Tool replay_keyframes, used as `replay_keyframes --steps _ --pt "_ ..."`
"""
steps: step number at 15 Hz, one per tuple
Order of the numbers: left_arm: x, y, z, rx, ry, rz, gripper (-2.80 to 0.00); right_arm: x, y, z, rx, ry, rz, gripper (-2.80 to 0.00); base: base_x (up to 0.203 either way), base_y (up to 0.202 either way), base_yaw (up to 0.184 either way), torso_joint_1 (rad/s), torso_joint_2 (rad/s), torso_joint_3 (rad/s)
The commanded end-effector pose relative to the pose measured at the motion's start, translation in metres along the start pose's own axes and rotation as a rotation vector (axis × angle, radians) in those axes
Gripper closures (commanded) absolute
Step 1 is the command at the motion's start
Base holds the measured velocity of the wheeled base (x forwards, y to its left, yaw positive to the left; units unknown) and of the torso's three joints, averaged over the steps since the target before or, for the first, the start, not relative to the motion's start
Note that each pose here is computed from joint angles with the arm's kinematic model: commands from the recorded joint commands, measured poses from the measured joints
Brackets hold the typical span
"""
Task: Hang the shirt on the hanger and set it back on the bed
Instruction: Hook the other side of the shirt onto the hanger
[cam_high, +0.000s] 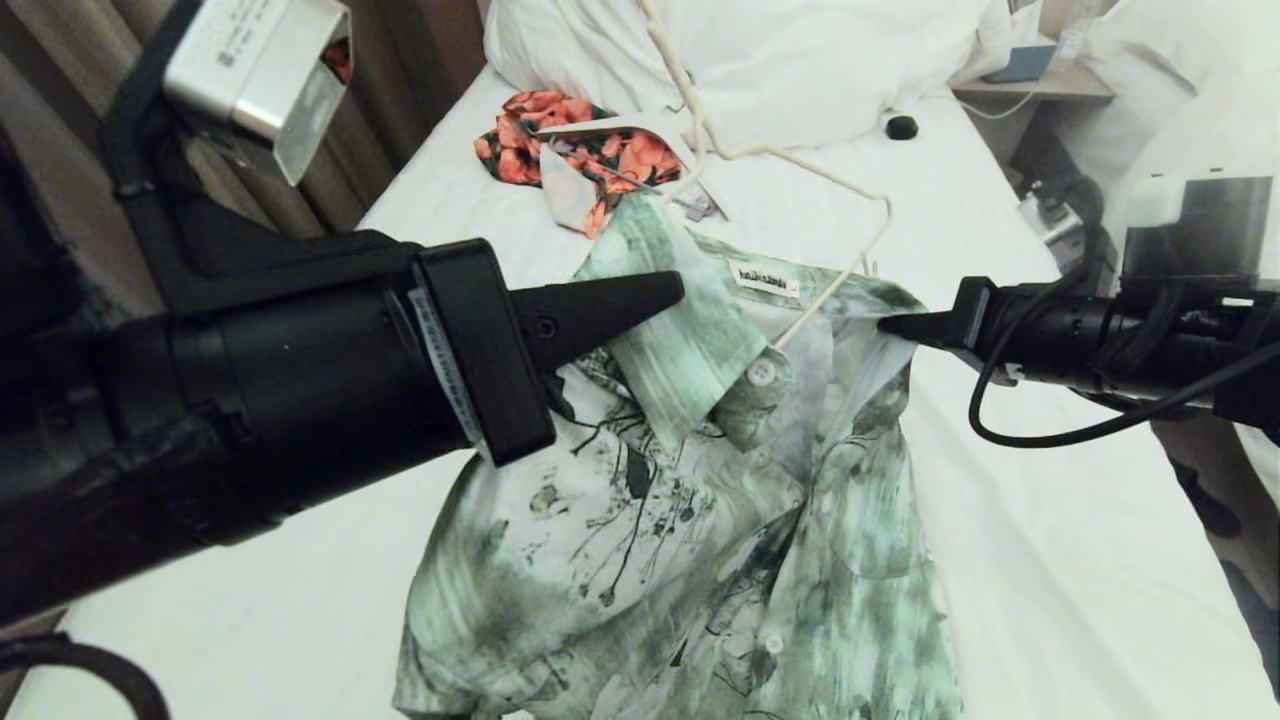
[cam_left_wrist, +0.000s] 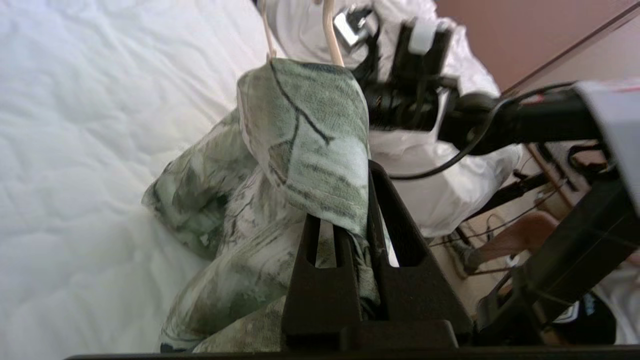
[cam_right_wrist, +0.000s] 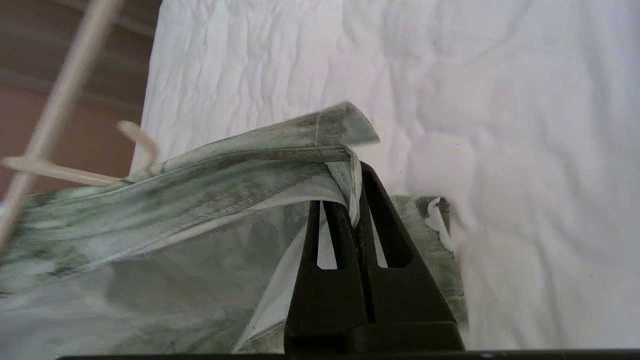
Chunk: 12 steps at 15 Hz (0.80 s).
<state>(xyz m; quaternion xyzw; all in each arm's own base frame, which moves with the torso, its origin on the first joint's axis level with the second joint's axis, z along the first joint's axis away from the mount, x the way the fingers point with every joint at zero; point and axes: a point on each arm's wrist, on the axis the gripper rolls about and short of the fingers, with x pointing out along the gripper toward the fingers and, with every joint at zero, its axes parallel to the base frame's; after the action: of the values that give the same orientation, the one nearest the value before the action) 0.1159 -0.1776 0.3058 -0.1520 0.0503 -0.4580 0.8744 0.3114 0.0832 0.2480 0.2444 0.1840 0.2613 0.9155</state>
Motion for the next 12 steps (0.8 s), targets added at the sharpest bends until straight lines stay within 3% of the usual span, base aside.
replay_keyframes --steps 1,7,12 --pt "-0.008 -0.003 0.009 -0.006 -0.039 -0.013 0.0 0.004 -0.003 -0.005 0.011 0.02 -0.005 0.0 0.0 0.0 0.0 0.0 0.0 0.0" --pt "-0.013 -0.008 0.013 -0.023 -0.054 -0.041 0.0 0.027 0.011 -0.024 -0.001 0.086 0.043 0.0 0.0 0.0 0.0 0.0 0.0 0.0" --pt "-0.023 -0.015 0.018 -0.029 -0.071 -0.079 0.0 0.043 0.009 -0.032 -0.008 0.092 0.057 0.0 0.0 0.0 0.0 0.0 0.0 0.0"
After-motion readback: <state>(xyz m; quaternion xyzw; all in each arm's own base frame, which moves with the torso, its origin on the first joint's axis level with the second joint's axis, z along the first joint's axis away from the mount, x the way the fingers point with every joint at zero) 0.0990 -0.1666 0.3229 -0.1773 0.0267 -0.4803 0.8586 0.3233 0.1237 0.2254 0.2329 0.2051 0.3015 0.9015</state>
